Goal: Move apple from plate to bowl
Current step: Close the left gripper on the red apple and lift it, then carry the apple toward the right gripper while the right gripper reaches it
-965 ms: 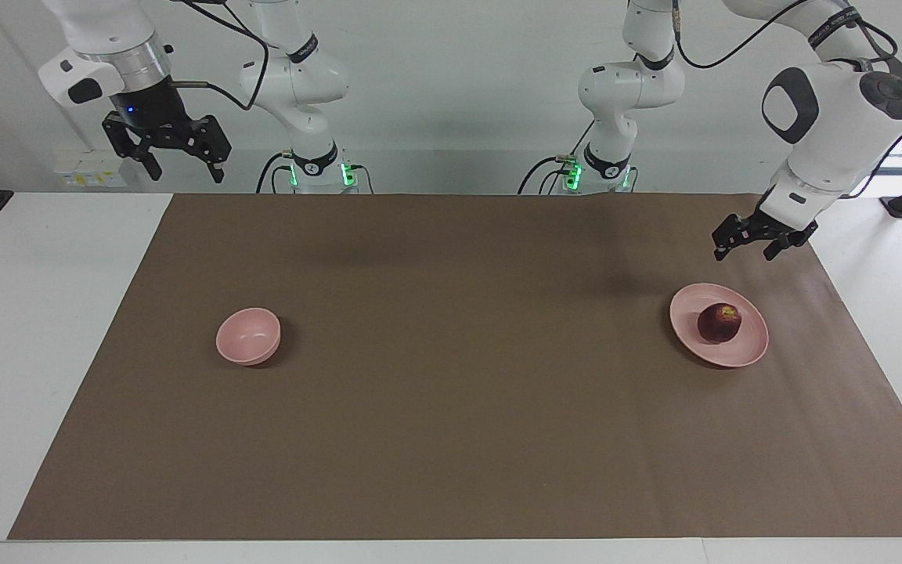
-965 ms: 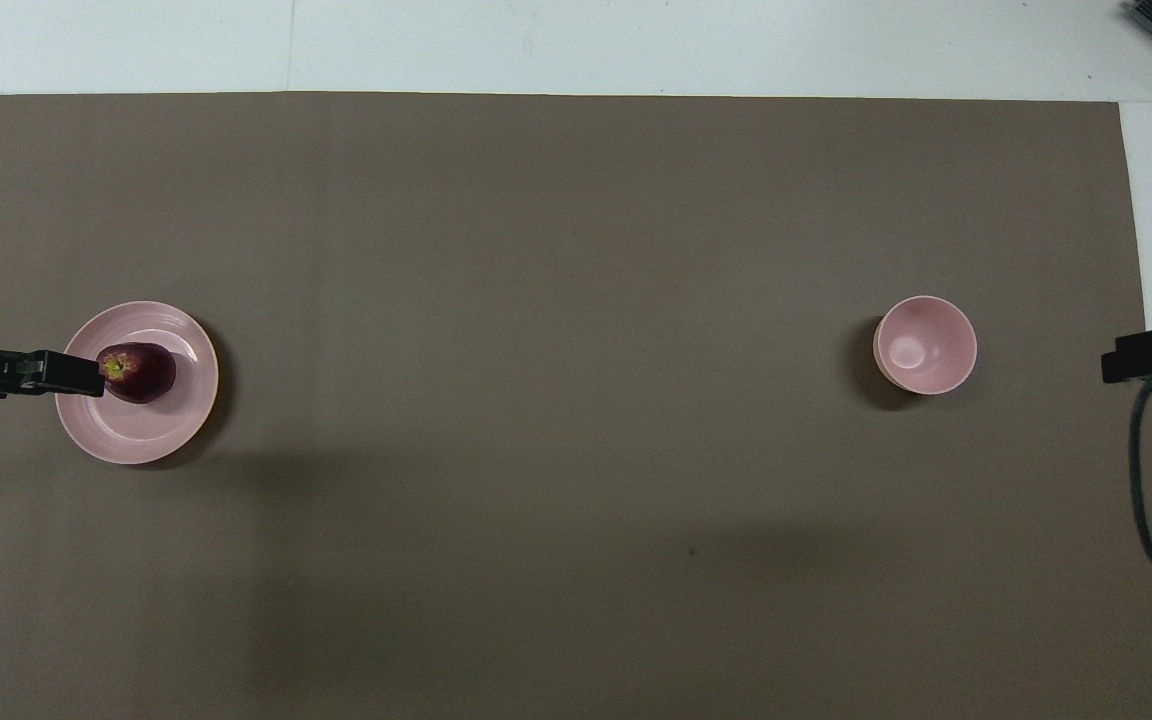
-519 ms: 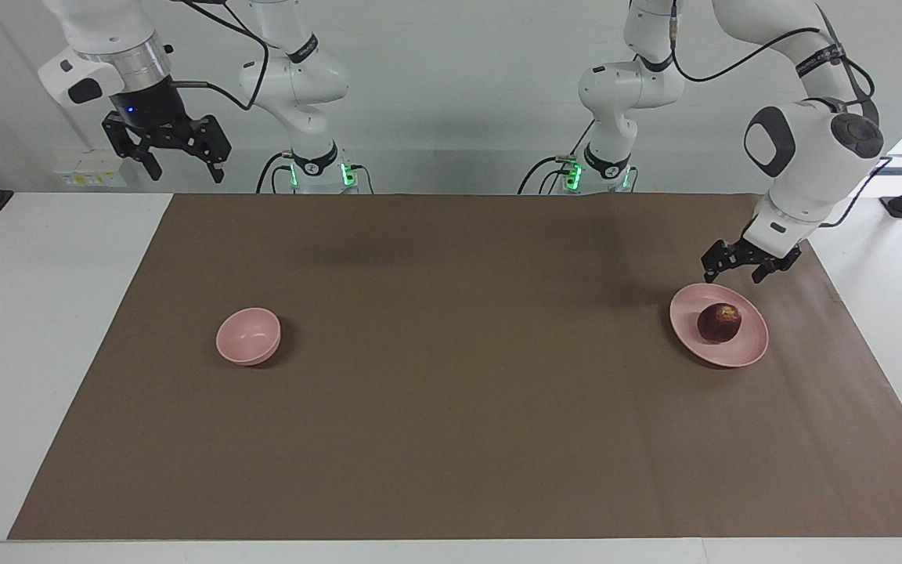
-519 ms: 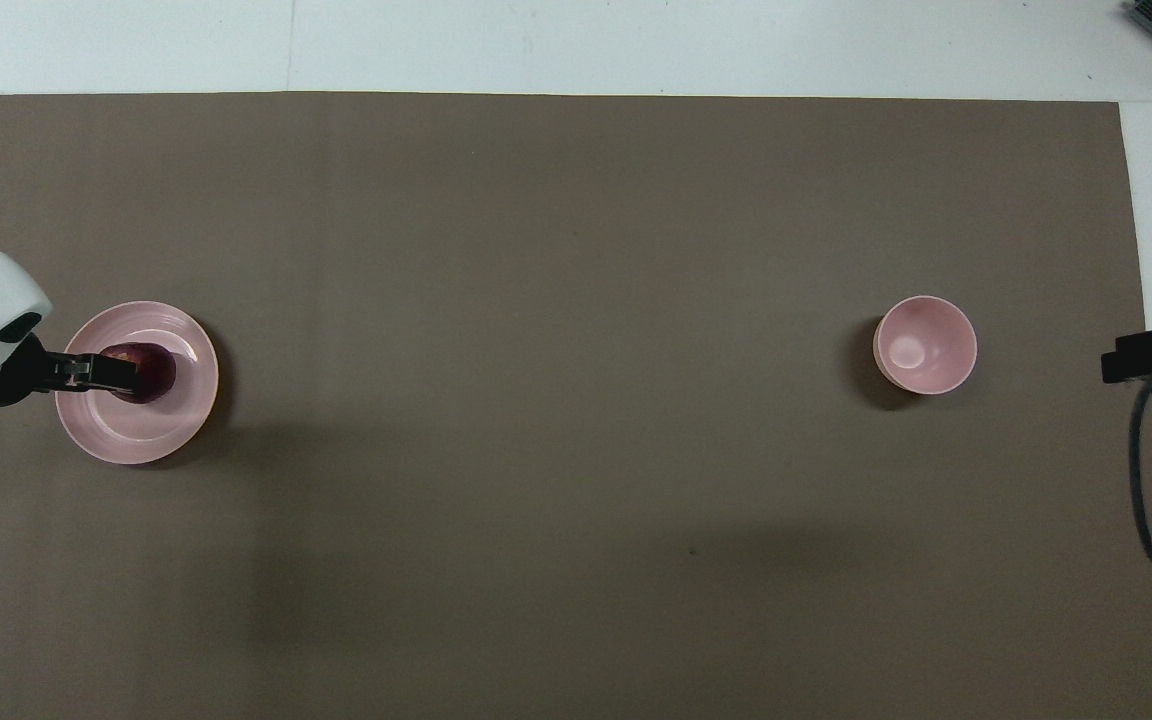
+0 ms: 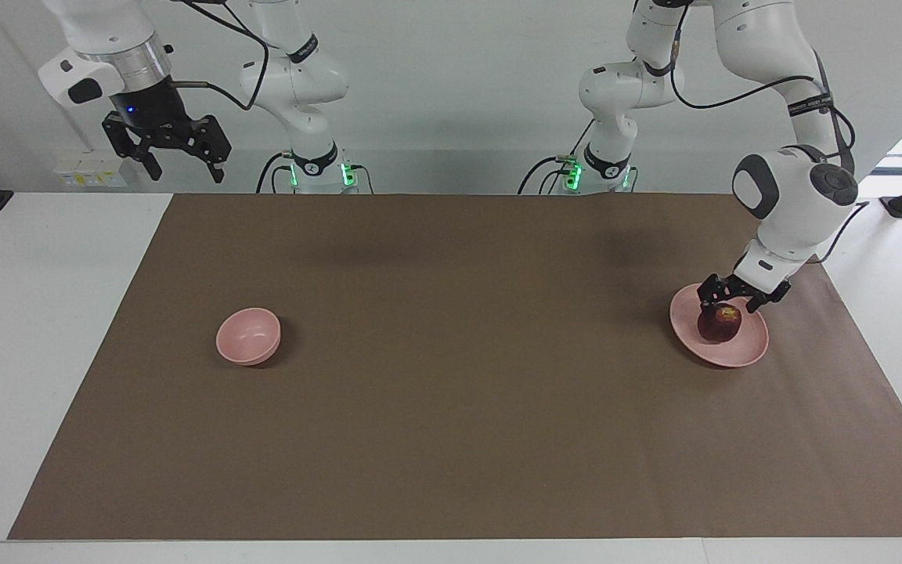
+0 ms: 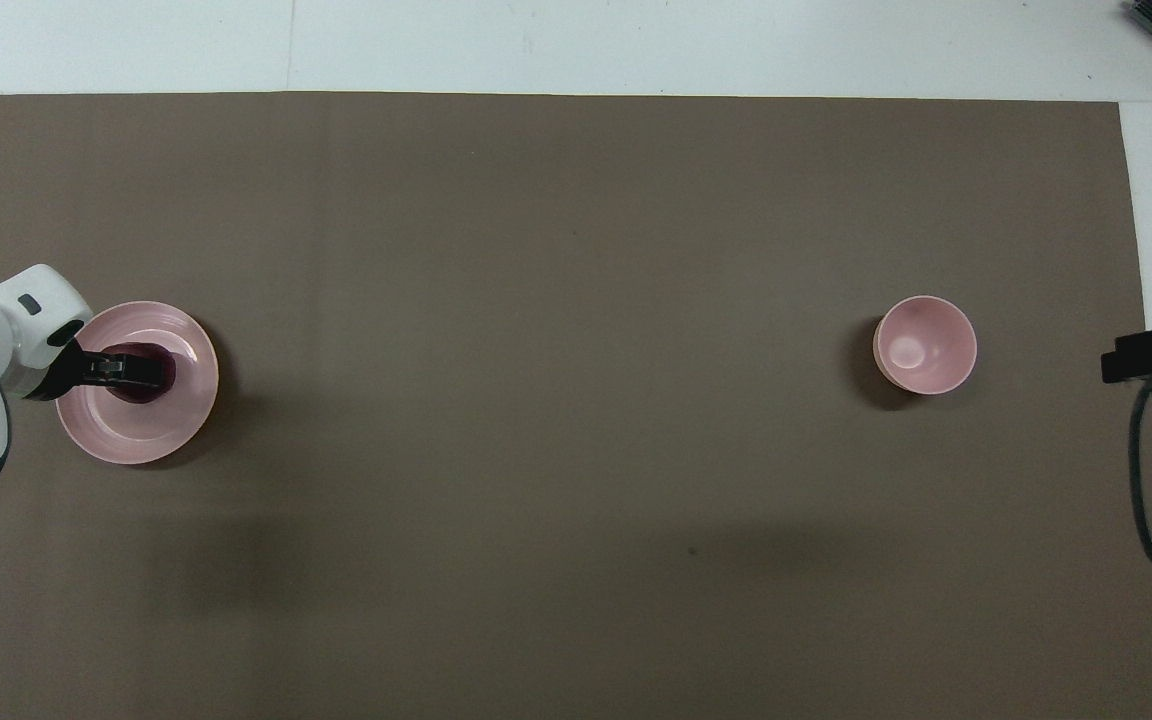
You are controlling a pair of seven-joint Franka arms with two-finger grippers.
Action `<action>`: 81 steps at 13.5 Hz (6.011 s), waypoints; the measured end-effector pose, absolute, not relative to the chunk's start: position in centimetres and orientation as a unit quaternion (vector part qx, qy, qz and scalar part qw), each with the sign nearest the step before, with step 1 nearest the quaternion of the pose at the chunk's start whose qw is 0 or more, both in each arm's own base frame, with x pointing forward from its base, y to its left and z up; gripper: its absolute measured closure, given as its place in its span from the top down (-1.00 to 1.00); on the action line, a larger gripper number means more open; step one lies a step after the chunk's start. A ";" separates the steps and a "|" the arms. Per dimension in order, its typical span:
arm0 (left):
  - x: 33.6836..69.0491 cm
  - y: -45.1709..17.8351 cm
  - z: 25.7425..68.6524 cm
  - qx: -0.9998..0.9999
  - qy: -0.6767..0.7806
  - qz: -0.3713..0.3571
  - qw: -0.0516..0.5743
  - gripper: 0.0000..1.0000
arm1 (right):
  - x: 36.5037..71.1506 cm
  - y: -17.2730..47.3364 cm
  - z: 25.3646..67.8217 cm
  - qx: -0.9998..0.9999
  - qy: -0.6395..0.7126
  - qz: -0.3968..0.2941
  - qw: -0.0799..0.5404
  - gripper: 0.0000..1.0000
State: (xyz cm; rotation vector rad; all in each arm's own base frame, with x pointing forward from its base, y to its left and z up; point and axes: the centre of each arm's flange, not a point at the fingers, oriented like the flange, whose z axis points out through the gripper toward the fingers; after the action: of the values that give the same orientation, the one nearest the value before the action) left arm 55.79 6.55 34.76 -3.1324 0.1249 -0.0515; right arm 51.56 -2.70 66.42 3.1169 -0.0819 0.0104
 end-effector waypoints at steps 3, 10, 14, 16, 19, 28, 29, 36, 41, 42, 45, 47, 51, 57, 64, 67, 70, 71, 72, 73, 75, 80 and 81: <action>56.2 6.3 33.5 -0.999 0.043 -0.023 0.004 1.00 | 51.6 -2.7 66.4 1.000 -0.026 0.003 0.012 1.00; 56.6 6.3 32.2 -0.999 0.043 -0.028 0.005 1.00 | 51.6 -2.7 66.4 1.000 -0.026 0.003 0.012 1.00; 56.7 6.0 31.6 -0.999 0.044 -0.027 0.005 1.00 | 51.6 -2.7 66.4 1.000 -0.026 0.003 0.012 1.00; 56.8 6.0 31.2 -0.999 0.043 -0.027 0.005 1.00 | 51.6 -2.7 66.4 1.000 -0.026 0.003 0.012 1.00; 56.8 6.2 31.4 -0.999 0.045 -0.029 0.006 0.61 | 51.6 -2.7 66.4 1.000 -0.026 0.003 0.012 1.00; 58.6 6.0 35.0 -0.999 0.043 -0.010 -0.003 0.59 | 51.5 -2.7 66.3 0.999 -0.030 0.002 -0.018 1.00; 59.1 6.0 36.3 -0.999 0.041 -0.004 -0.007 0.59 | 51.6 -2.7 66.3 0.999 -0.030 0.003 -0.017 1.00; 60.3 5.2 41.9 -0.997 0.023 0.047 -0.050 0.59 | 51.8 -2.5 63.6 0.999 -0.027 -0.014 -0.014 1.00; 60.4 4.1 42.1 -0.990 -0.032 0.083 -0.109 0.59 | 51.4 -1.1 60.5 0.996 -0.008 -0.019 -0.086 1.00; 60.3 3.7 41.9 -0.988 -0.048 0.090 -0.119 0.59 | 51.8 -0.8 59.3 0.994 -0.013 -0.014 -0.105 1.00; 60.4 -0.8 42.0 -0.976 -0.099 0.109 -0.162 0.59 | 53.1 0.2 55.5 0.986 -0.018 -0.005 -0.168 1.00; 60.4 -5.3 42.4 -0.962 -0.139 0.125 -0.200 0.59 | 54.7 0.6 52.8 0.974 -0.025 -0.001 -0.224 1.00; 59.1 -12.3 43.3 -0.918 -0.193 0.205 -0.279 0.59 | 57.4 0.9 46.2 0.940 -0.031 0.004 -0.340 1.00; 57.6 -20.1 45.4 -0.841 -0.237 0.300 -0.382 0.59 | 56.4 6.3 43.2 0.872 -0.070 -0.011 -0.485 1.00; 55.4 -27.8 47.9 -0.769 -0.241 0.379 -0.456 0.59 | 53.0 11.1 44.3 0.811 -0.082 -0.036 -0.578 1.00; 54.6 -32.1 48.3 -0.742 -0.240 0.395 -0.486 0.59 | 52.5 11.6 44.9 0.787 -0.084 -0.047 -0.609 1.00; 54.2 -34.4 47.6 -0.713 -0.260 0.435 -0.484 0.59 | 52.0 11.9 45.3 0.772 -0.083 -0.053 -0.628 1.00; 54.1 -34.7 47.5 -0.708 -0.267 0.444 -0.479 0.59 | 51.8 11.9 45.5 0.769 -0.078 -0.059 -0.632 1.00; 53.9 -35.1 47.4 -0.705 -0.275 0.450 -0.474 0.59 | 51.7 11.7 45.6 0.766 -0.075 -0.063 -0.636 1.00; 53.8 -35.6 47.3 -0.703 -0.285 0.452 -0.469 0.59 | 51.6 11.5 45.6 0.765 -0.075 -0.064 -0.637 1.00; 53.9 -36.3 47.2 -0.698 -0.311 0.450 -0.463 0.59 | 51.4 11.3 45.5 0.764 -0.076 -0.064 -0.637 1.00; 52.1 -39.8 47.1 -0.663 -0.346 0.494 -0.443 0.59 | 51.2 11.3 45.9 0.762 -0.073 -0.062 -0.640 1.00; 51.6 -40.5 47.0 -0.660 -0.346 0.501 -0.440 0.59 | 51.2 11.3 46.1 0.762 -0.072 -0.061 -0.641 1.00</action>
State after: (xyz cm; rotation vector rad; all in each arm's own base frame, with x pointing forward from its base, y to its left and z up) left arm 51.60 -40.53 46.95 -2.9784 -1.5616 2.2634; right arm 51.17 11.29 46.06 4.4979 -0.4262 -0.3597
